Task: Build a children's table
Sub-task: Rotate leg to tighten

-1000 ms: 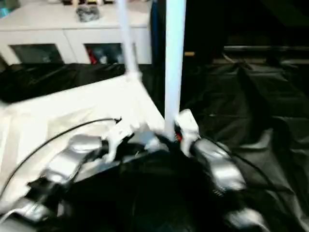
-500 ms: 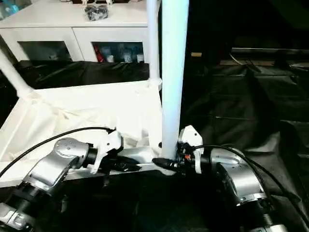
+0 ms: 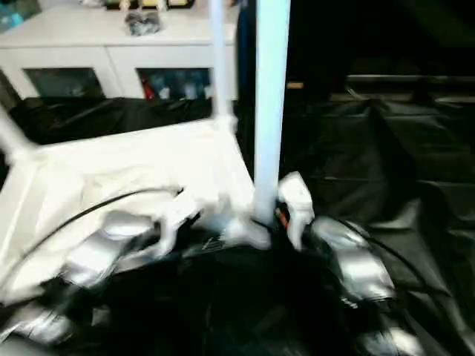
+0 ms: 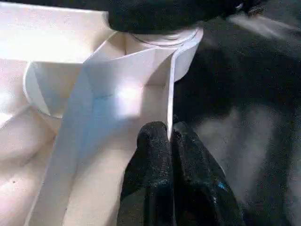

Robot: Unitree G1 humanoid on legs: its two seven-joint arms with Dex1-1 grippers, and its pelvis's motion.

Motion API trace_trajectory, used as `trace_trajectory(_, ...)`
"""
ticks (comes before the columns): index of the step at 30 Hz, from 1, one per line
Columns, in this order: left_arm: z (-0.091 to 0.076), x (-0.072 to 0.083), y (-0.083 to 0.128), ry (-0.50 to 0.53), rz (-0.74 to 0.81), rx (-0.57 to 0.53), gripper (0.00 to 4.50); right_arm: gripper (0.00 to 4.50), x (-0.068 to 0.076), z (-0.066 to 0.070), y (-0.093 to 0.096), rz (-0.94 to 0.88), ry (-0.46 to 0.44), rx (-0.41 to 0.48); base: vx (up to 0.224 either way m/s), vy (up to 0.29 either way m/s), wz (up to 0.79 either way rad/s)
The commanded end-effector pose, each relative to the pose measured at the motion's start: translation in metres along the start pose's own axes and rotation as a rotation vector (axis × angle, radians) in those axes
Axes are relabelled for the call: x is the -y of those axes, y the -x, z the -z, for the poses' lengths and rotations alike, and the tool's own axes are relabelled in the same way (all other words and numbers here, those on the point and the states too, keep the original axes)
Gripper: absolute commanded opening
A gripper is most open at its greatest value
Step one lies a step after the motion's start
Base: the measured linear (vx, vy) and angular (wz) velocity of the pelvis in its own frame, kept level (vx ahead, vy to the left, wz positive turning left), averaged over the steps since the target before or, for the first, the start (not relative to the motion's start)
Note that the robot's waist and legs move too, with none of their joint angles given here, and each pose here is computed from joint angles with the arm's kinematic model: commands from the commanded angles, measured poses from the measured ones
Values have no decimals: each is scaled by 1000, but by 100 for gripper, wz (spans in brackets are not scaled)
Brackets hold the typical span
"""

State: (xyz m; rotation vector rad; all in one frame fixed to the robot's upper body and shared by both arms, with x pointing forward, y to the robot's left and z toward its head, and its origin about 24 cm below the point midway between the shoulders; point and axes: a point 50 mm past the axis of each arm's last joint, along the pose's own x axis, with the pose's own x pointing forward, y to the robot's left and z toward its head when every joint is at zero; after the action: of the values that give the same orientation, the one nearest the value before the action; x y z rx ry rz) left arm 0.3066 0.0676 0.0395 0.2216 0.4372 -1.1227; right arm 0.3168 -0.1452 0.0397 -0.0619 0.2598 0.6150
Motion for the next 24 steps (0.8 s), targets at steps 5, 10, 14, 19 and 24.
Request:
trace_trajectory(5, -33, 4, -18, -23, -57, 113, 0, 212, -28, 45, -18, 121, -157, -183, 0, 0, 0)
trace_trajectory(10, -30, 7, -18, -55, -15, 101, 0, 275, -36, 38, -23, 68, -170, -124, 0, 0, 0)
trace_trajectory(14, -27, 9, -17, -67, 10, 95, 0, 310, -33, 30, -20, 30, -135, -77, 0, 0, 0)
trace_trajectory(19, -25, 12, -16, -74, 34, 90, 0, 310, -16, 18, 14, -132, 19, -36, 0, 0, 0)
trace_trajectory(24, -22, 14, -15, -81, 57, 83, 0, 310, 7, 14, 58, -235, 82, -51, 0, 0, 0)
